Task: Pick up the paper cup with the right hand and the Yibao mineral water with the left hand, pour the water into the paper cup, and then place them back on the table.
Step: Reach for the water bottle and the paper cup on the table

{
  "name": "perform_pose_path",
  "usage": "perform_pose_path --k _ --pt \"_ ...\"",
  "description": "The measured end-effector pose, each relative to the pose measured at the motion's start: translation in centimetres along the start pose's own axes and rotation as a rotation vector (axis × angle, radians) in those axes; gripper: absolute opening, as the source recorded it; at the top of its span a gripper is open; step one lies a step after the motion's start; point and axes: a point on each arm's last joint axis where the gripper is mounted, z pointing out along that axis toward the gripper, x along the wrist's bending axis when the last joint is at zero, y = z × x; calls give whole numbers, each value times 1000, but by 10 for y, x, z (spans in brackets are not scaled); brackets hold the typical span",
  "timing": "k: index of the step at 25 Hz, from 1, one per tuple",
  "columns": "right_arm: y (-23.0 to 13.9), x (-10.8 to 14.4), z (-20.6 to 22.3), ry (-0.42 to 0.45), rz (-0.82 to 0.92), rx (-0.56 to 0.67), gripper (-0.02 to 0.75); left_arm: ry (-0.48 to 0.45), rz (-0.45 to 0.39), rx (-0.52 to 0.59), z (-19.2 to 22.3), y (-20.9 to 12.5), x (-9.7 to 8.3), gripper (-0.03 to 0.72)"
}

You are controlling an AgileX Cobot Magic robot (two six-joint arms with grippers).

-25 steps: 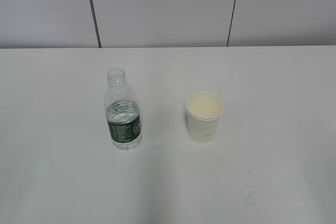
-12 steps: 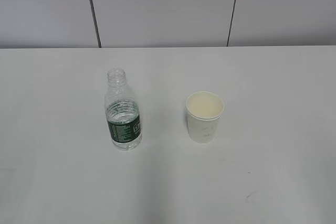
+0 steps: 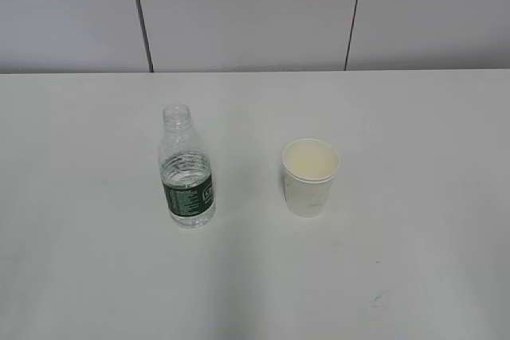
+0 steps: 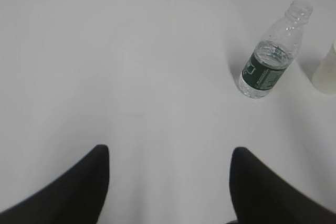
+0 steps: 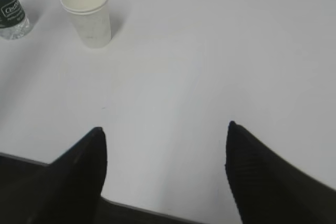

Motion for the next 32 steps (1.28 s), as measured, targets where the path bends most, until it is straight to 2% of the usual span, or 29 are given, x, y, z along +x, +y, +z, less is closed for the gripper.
perform_pose_path --k 3,9,14,18,24,28,32 --pt "8 -1 -4 -9 -1 -69 552 -1 0 -10 -1 1 0 449" --pt "23 -4 -4 -43 -5 -251 552 -13 15 -225 -5 21 -2 449" --pt "19 -6 15 -57 -2 -304 552 -15 38 -370 9 26 -1 449" --pt "12 -8 37 -76 -8 -320 552 -11 35 -386 30 17 2 449" --pt "16 -10 53 -95 -16 -374 552 -14 33 -509 38 20 3 449" --pt "22 -12 59 -105 -25 -377 547 -9 30 -504 52 21 4 449" --pt "27 -14 67 -105 -27 -356 538 -1 26 -445 66 25 5 449"
